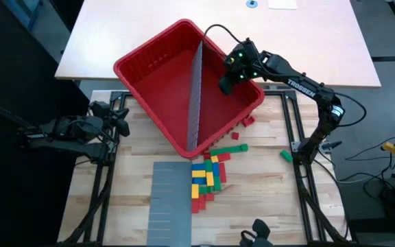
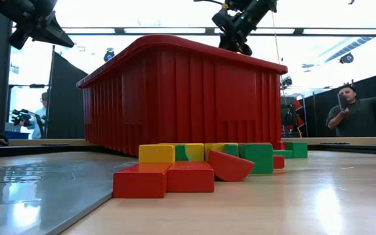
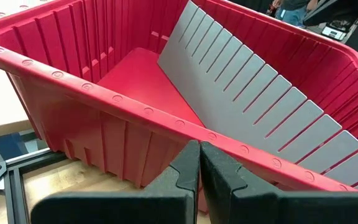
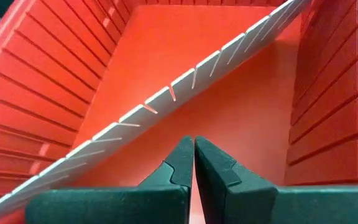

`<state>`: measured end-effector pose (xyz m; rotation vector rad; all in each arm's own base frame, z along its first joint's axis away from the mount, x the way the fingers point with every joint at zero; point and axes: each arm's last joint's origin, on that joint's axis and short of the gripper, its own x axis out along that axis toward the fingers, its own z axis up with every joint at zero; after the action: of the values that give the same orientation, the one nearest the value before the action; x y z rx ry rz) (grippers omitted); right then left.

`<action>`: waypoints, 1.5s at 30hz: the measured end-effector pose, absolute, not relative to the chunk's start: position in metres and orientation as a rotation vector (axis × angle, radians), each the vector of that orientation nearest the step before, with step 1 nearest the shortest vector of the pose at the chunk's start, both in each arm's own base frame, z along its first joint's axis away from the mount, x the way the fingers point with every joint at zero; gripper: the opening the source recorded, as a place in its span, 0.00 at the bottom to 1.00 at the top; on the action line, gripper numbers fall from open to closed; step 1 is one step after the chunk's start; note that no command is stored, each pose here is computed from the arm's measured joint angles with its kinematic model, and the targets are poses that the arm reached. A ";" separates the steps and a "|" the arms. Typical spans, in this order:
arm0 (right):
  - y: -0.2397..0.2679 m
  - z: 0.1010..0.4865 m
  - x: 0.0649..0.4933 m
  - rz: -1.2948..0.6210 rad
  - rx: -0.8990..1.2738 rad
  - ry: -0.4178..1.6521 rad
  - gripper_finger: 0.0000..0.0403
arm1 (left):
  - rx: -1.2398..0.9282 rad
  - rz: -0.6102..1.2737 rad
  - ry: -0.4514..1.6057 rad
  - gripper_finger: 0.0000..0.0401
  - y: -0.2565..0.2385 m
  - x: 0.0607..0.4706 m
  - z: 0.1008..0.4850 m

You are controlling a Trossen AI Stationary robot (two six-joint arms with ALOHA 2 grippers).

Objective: Sort blocks

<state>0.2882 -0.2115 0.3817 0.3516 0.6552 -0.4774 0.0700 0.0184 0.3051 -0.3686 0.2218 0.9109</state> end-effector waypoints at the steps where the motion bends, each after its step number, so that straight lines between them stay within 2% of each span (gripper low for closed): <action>1: -0.211 0.382 0.289 -0.465 0.359 0.649 0.00 | -0.366 0.911 0.223 0.00 0.018 0.070 0.305; 9: -0.198 0.386 0.302 -0.404 0.381 0.587 0.00 | -0.298 0.954 0.214 0.00 0.020 0.069 0.307; 21: -0.181 0.392 0.318 -0.298 0.338 0.523 0.00 | -0.261 0.906 0.236 0.00 0.019 0.065 0.308; 35: -0.157 0.384 0.344 -0.186 0.324 0.522 0.00 | -0.300 0.877 0.112 0.00 0.021 0.034 0.312; 45: -0.151 0.382 0.351 -0.165 0.335 0.515 0.00 | -0.300 0.876 0.106 0.00 0.021 0.033 0.312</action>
<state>0.3506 -0.1506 0.3823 0.3353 0.5147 -0.1655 0.0325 0.0207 0.3124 -0.3002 0.1057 0.8759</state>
